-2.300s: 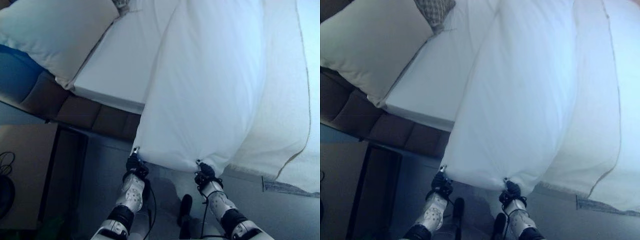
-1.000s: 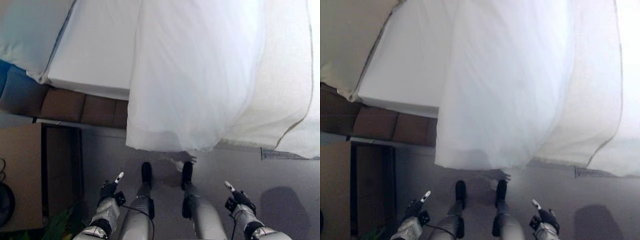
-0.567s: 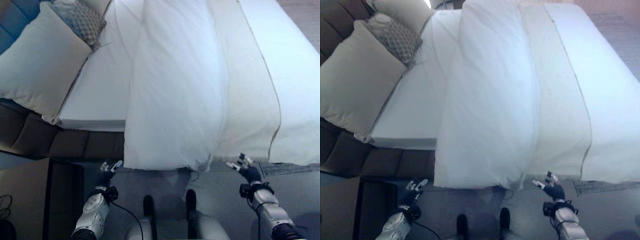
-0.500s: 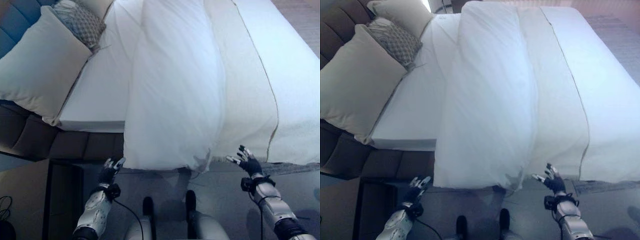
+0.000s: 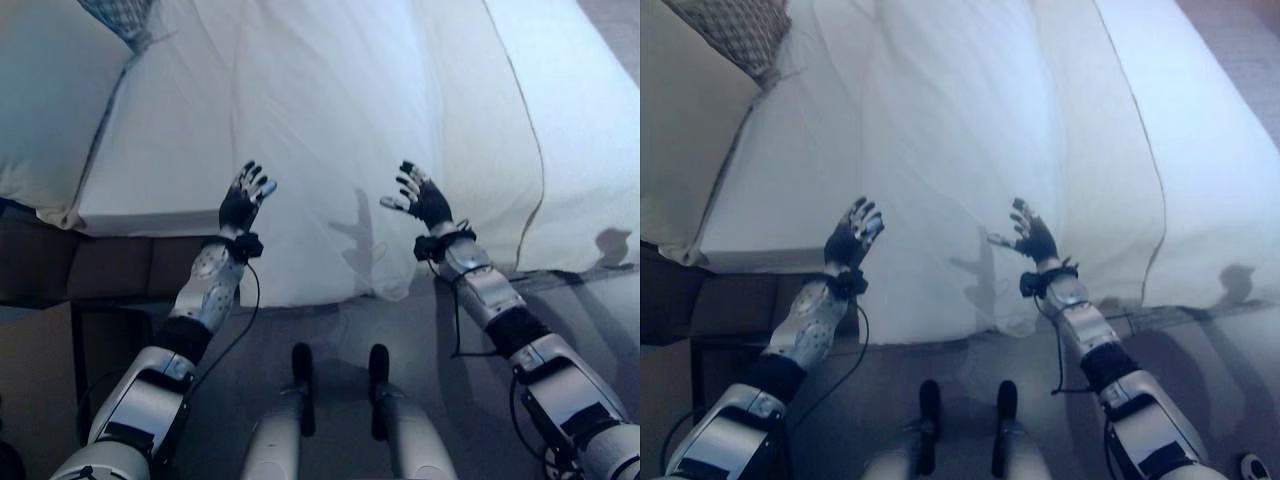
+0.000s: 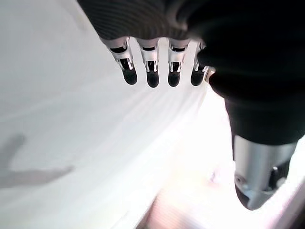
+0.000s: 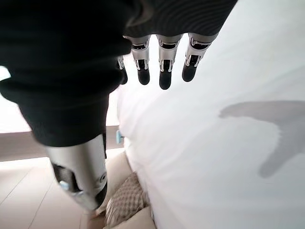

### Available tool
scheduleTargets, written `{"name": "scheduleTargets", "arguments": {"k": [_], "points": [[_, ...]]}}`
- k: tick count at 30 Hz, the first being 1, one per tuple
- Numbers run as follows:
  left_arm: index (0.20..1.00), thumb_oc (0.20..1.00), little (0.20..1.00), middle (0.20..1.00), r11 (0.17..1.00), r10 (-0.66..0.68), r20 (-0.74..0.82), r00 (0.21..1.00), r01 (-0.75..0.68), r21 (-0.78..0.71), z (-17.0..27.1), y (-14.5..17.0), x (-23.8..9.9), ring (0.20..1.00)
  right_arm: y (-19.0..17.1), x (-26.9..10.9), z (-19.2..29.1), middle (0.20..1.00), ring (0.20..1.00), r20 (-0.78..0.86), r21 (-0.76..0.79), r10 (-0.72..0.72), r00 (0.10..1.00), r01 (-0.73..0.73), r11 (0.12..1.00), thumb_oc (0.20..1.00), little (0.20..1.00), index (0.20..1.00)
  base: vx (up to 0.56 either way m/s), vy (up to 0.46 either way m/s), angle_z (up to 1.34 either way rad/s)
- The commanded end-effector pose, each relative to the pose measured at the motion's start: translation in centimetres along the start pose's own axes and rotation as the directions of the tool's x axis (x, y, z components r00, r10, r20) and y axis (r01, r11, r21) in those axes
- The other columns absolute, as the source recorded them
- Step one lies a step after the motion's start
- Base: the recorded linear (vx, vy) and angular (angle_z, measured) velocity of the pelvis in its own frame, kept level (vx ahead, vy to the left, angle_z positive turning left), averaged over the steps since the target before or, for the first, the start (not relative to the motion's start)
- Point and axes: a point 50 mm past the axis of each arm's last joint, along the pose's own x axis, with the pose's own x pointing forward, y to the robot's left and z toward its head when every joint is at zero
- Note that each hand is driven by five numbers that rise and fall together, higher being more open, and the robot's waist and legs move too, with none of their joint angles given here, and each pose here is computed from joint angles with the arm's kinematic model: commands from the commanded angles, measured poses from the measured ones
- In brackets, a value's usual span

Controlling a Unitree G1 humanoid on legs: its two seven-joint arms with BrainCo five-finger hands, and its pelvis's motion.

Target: Make the bed

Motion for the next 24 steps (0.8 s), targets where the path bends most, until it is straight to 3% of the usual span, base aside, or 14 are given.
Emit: {"name": "scheduleTargets", "arguments": {"k": [1, 6, 9, 24], "points": [[1.0, 1.0, 1.0, 1.0, 0.996, -0.083, 0.1, 0.992, 0.086, -0.026, 3.4, -3.0, 2.2, 1.0, 0.0, 1.6, 5.4, 1.0, 1.0, 0.179, 0.068, -0.003, 0.984, -0.009, 0.998, 1.0, 1.0, 1.0, 0.01, -0.159, 0.39], [1.0, 1.0, 1.0, 1.0, 0.984, -0.174, 0.123, 0.977, 0.178, -0.016, 6.2, -7.1, 4.6, 1.0, 0.6, 3.7, 10.2, 1.0, 1.0, 0.277, 0.107, -0.045, 0.96, 0.016, 0.994, 1.0, 1.0, 1.0, 0.0, -0.137, 0.37], [1.0, 1.0, 1.0, 1.0, 0.985, -0.173, 0.136, 0.976, 0.174, 0.004, 7.5, -8.1, 5.4, 1.0, 1.2, 4.5, 11.5, 1.0, 1.0, 0.288, 0.131, -0.06, 0.956, 0.023, 0.991, 1.0, 1.0, 1.0, -0.02, -0.097, 0.1], [1.0, 1.0, 1.0, 1.0, 0.939, 0.015, 0.112, 0.994, -0.053, 0.341, 10.2, -6.1, 7.3, 1.0, -0.6, 6.7, 11.2, 1.0, 1.0, 0.115, -0.134, -0.201, 0.973, 0.216, 0.967, 1.0, 1.0, 1.0, 0.04, -0.03, 0.03]]}}
